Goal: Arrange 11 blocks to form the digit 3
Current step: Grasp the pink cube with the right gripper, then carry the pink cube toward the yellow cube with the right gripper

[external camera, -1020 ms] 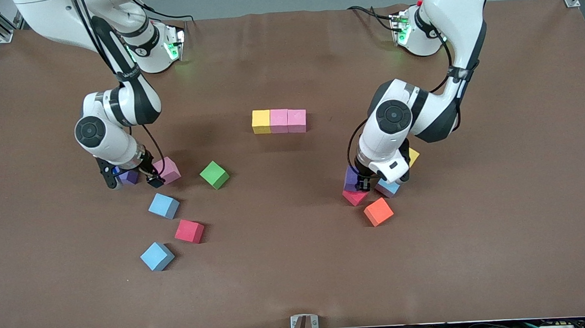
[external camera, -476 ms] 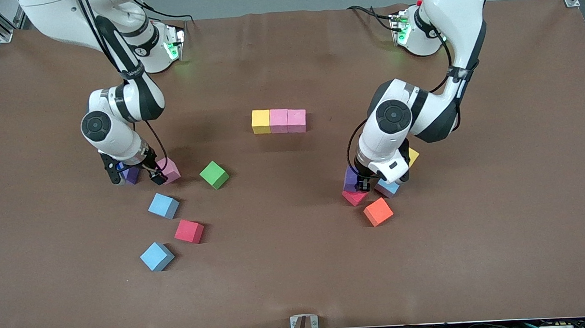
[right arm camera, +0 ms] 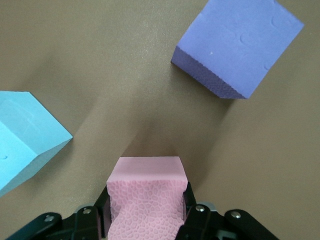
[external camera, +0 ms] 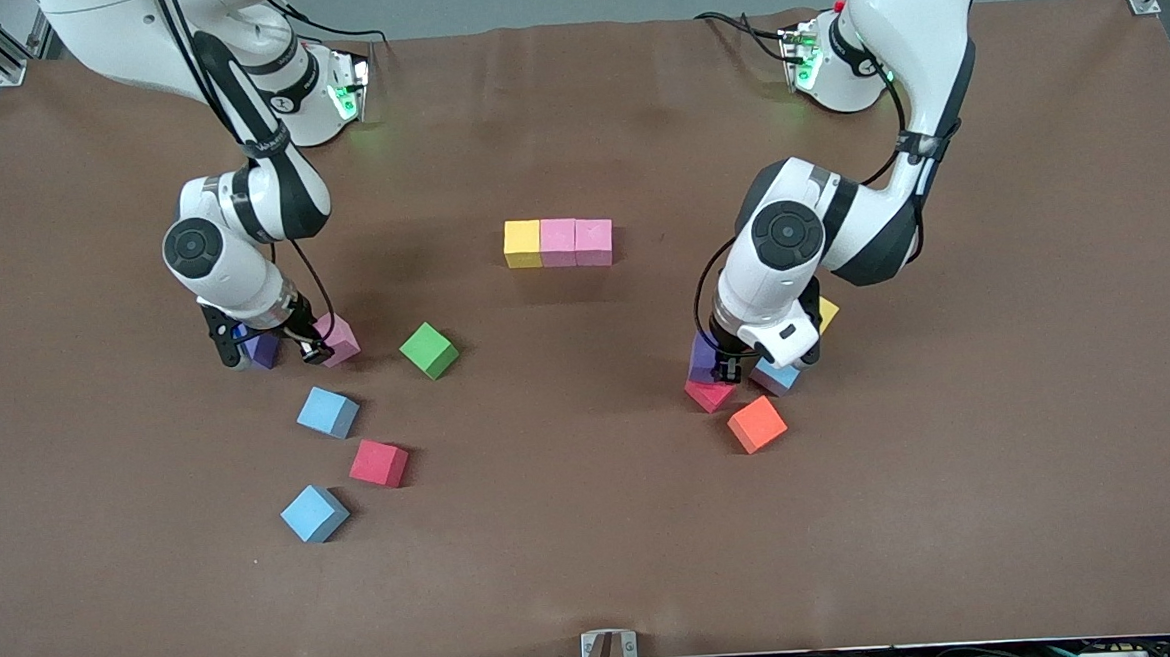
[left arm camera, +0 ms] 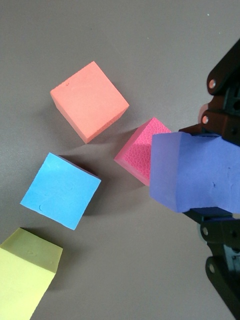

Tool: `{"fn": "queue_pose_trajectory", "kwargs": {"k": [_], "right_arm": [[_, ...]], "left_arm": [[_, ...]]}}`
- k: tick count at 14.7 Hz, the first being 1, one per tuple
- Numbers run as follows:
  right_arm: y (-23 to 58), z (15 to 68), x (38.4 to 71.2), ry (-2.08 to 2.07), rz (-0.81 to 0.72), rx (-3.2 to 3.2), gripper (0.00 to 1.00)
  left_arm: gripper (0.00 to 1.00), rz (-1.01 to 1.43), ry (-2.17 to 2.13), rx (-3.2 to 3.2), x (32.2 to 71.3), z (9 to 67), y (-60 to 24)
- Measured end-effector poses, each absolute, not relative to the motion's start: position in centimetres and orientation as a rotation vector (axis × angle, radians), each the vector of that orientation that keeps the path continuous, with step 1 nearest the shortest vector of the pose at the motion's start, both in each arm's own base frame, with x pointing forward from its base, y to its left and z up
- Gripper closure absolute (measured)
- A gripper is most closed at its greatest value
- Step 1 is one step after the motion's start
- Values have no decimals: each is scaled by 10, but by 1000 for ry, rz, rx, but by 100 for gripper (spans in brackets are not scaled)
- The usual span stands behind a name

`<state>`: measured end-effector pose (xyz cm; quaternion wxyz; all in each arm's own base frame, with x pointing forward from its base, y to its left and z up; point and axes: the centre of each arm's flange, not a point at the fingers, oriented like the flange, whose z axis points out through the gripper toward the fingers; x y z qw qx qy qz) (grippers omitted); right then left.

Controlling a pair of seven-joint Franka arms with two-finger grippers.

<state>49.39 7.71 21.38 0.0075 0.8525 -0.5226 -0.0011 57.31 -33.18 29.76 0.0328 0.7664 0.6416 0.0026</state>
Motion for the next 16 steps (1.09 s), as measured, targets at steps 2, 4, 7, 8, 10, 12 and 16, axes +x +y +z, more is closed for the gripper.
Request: {"fn": "queue_pose_trajectory", "kwargs": {"k": [2, 4, 7, 8, 10, 12, 16], "right_arm": [[78, 215, 494, -1632, -2, 2668, 48], [91, 217, 492, -1597, -10, 2687, 50], [122, 237, 488, -1415, -35, 2780, 50], [132, 250, 488, -1332, -53, 2816, 50], [155, 283, 491, -1188, -86, 2872, 50], [188, 322, 497, -1040, -110, 2921, 50], [276, 378, 498, -785, -52, 3035, 50]], "left_arm": [[45, 7, 1975, 2359, 573, 297, -332], [45, 7, 1975, 2359, 573, 298, -332], [45, 8, 1976, 2358, 574, 298, -332], [45, 8, 1976, 2358, 574, 298, -331], [45, 9, 1977, 2357, 574, 298, -331], [45, 9, 1979, 2356, 574, 298, -330], [45, 8, 1980, 2356, 575, 297, -330]]}}
